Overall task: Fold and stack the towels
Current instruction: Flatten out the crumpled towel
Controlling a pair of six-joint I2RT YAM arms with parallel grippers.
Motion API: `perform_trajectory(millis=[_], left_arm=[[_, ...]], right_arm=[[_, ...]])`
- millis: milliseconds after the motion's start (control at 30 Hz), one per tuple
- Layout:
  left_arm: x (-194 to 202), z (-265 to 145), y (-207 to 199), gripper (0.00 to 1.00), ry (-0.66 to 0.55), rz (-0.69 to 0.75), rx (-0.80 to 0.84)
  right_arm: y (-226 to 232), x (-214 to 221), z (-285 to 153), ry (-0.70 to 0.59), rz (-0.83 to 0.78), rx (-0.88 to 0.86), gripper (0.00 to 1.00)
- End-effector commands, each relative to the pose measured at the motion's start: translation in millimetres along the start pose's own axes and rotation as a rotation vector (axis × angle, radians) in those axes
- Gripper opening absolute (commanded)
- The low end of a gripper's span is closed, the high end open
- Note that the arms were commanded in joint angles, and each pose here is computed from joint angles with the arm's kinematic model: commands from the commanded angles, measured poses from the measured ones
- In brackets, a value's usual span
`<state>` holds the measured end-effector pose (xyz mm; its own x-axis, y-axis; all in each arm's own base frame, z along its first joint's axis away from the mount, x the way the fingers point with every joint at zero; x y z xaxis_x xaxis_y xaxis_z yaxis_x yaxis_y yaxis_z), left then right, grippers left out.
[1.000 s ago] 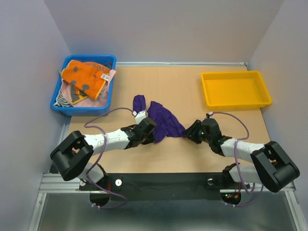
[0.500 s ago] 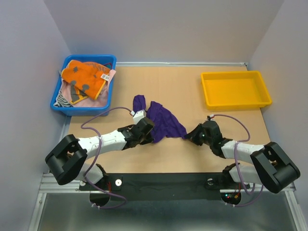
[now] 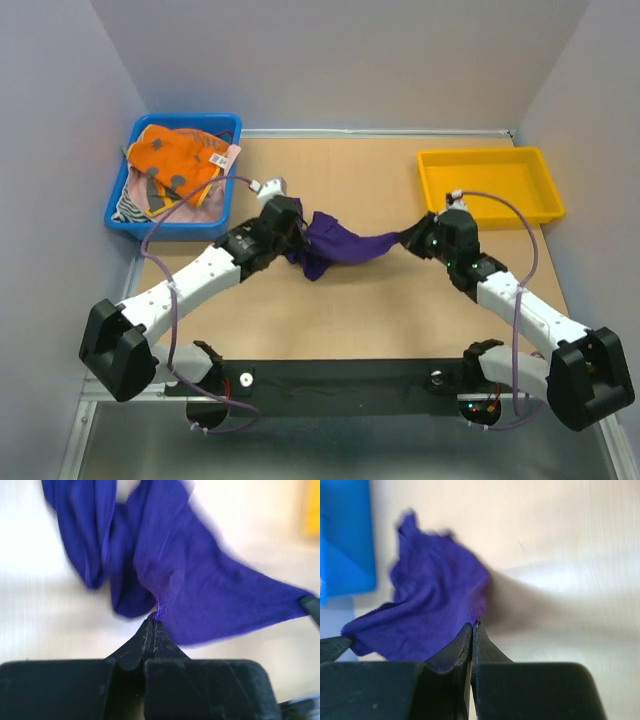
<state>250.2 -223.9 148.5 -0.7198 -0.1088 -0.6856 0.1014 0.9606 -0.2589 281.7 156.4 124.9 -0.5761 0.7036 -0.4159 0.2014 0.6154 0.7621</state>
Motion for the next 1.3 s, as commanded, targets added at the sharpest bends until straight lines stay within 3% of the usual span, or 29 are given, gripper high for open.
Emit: perform_trajectory(millis=[0, 100, 267, 400, 667, 900, 1100, 1267], left_arm=[[-102.7, -44.0, 9.5, 0.00, -0.224, 0.001, 0.018], [-162.5, -73.1, 12.4, 0.00, -0.342, -0.032, 0.049], [-238.0, -114.5, 3.8, 0.00, -0.482, -0.009, 0.131], [-307.1, -181.3, -7.4, 0.00, -0.706, 0.031, 0.172], [-378.3, -301.8, -36.0, 0.00, -1.055, 0.114, 0.305], [-377.2, -362.3, -39.4, 0.00, -1.221, 0.163, 0.369], [-340.4, -425.4, -40.0, 0.00, -1.330, 0.284, 0.463], [-293.7, -475.2, -44.3, 0.00, -1.391, 0.385, 0.610]], right_arm=[[66.6, -65.1, -18.7, -0.108, -0.107, -0.111, 0.00], [90.1, -97.6, -20.5, -0.137, -0.125, -0.133, 0.01], [181.9, -154.0, -42.0, -0.207, -0.196, -0.305, 0.00], [234.2, -185.8, -55.6, -0.270, -0.247, -0.396, 0.00], [320.5, -236.1, -113.2, -0.438, -0.354, -0.573, 0.00], [355.3, -246.5, -176.5, -0.548, -0.446, -0.684, 0.01], [354.4, -229.1, -224.6, -0.573, -0.523, -0.748, 0.00], [357.5, -195.6, -291.8, -0.551, -0.611, -0.893, 0.00]])
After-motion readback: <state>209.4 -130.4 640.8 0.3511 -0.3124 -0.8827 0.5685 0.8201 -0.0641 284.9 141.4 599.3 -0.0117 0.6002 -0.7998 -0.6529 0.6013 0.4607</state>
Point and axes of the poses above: each gripper's point midway between its finger pads, its own z axis out along the fingers, its own y axis along the line the jaws close on, x = y × z, the point moved 2 cm from there along -z, back along the fingers, and after that the axes turned 12 degrees about z, right-handed, at the moved point
